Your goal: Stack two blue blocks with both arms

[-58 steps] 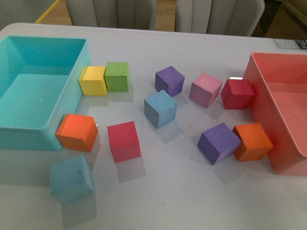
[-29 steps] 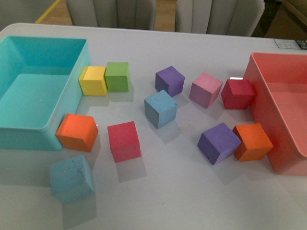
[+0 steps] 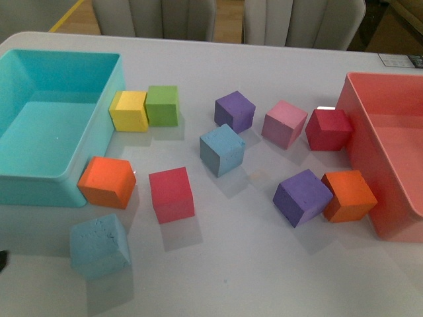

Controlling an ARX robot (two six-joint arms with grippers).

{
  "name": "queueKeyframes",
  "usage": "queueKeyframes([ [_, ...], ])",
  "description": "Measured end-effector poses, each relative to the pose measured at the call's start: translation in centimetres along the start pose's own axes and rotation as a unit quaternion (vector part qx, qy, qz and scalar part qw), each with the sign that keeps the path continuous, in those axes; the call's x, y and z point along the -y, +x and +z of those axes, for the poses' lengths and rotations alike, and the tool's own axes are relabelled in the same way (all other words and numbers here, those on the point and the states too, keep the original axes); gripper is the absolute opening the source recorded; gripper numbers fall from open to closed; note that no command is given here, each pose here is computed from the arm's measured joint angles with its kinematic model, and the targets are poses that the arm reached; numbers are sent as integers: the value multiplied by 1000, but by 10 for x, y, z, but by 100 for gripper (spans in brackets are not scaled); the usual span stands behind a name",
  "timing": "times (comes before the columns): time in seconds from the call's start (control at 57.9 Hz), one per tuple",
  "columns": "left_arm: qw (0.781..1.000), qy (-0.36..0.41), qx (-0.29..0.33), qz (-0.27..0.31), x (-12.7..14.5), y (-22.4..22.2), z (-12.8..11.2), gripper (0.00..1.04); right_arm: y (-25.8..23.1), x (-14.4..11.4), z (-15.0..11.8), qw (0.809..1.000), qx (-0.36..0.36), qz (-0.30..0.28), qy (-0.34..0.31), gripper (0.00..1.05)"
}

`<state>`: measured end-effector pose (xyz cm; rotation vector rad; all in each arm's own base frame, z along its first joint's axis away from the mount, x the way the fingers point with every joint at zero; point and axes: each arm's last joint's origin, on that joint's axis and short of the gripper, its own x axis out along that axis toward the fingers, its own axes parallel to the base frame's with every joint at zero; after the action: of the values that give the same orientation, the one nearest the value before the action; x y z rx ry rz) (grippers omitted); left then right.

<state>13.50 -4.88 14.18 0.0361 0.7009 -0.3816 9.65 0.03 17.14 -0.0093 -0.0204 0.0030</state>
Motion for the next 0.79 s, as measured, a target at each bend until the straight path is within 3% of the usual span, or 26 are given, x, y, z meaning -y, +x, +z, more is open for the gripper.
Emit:
queueKeyframes([
  [0.104,1000,-9,-18,-9,7,25,0,96,0,0,0,1000,0,0,0,95],
  [0.449,983,-111,-136,49,6,111,-8,96,0,0,0,1000,0,0,0,96],
  [0.794,973,-139,-157,94,1,143,-2,96,0,0,0,1000,0,0,1,96],
])
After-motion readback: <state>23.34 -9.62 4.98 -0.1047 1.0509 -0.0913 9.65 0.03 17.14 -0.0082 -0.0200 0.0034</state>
